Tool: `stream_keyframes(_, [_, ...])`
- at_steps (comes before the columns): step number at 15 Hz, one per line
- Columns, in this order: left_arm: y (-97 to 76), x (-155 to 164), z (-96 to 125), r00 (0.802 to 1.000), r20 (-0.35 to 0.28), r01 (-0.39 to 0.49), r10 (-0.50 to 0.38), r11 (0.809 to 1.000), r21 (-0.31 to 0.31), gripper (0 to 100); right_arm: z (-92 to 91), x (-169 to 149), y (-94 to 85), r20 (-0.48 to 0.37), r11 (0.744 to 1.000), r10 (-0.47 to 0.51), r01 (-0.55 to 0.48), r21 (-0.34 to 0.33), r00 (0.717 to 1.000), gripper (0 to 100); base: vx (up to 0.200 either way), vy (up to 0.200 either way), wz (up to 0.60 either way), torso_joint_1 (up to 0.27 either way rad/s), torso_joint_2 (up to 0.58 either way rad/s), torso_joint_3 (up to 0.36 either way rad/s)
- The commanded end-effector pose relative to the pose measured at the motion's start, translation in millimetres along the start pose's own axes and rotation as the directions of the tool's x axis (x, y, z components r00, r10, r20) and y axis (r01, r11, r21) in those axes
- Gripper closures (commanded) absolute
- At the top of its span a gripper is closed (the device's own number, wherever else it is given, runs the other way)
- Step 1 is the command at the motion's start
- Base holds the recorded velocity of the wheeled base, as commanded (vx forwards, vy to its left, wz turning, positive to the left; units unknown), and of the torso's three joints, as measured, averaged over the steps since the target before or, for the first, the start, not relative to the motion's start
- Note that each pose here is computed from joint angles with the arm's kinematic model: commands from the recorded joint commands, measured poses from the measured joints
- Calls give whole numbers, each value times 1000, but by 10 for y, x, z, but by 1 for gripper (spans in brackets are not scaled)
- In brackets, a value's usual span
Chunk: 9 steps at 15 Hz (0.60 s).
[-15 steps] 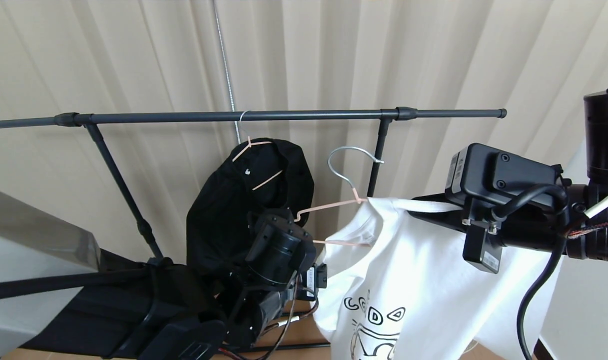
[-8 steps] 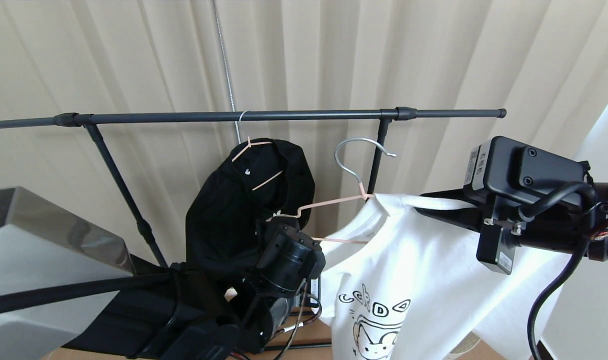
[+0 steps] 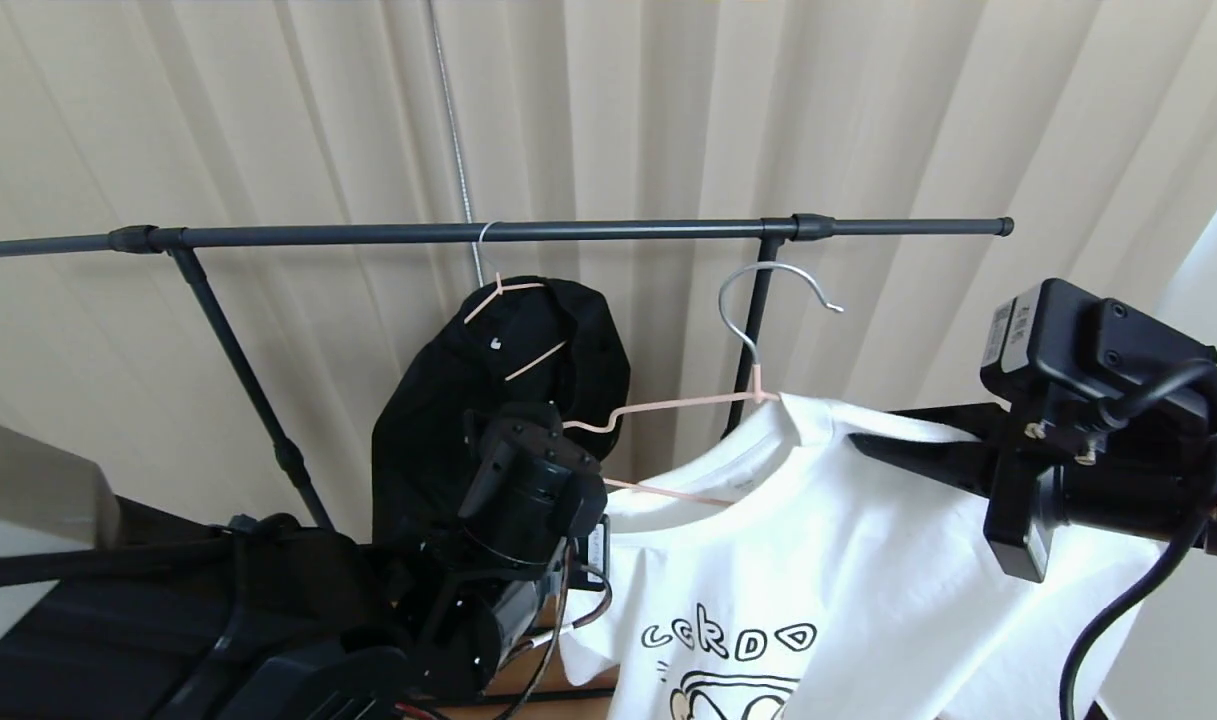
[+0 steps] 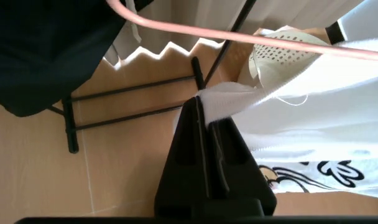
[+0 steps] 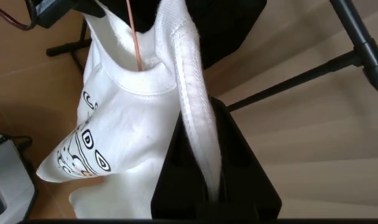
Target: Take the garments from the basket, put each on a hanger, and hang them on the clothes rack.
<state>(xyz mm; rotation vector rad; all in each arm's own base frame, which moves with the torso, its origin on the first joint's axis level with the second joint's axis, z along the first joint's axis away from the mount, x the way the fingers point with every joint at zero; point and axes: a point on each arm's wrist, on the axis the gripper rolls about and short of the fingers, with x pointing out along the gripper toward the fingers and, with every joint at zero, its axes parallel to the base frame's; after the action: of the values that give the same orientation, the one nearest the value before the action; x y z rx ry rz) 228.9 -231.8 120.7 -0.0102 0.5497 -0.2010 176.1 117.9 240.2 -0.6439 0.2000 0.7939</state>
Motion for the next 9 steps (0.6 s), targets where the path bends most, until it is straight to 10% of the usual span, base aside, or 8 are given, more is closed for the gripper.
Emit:
stream_keyframes(1, [79, -127, 131, 999, 45, 3, -1, 1000, -28, 100, -132, -117, 4, 21, 999, 5, -7, 52, 1000, 100, 0, 0, 0, 0, 0, 0])
stream_keyframes(9, [268, -144, 168, 997, 55, -55, 56, 998, -30, 100, -392, -138, 153, 81, 989, -35, 23, 144, 996, 100, 0, 0, 0, 0, 0, 0])
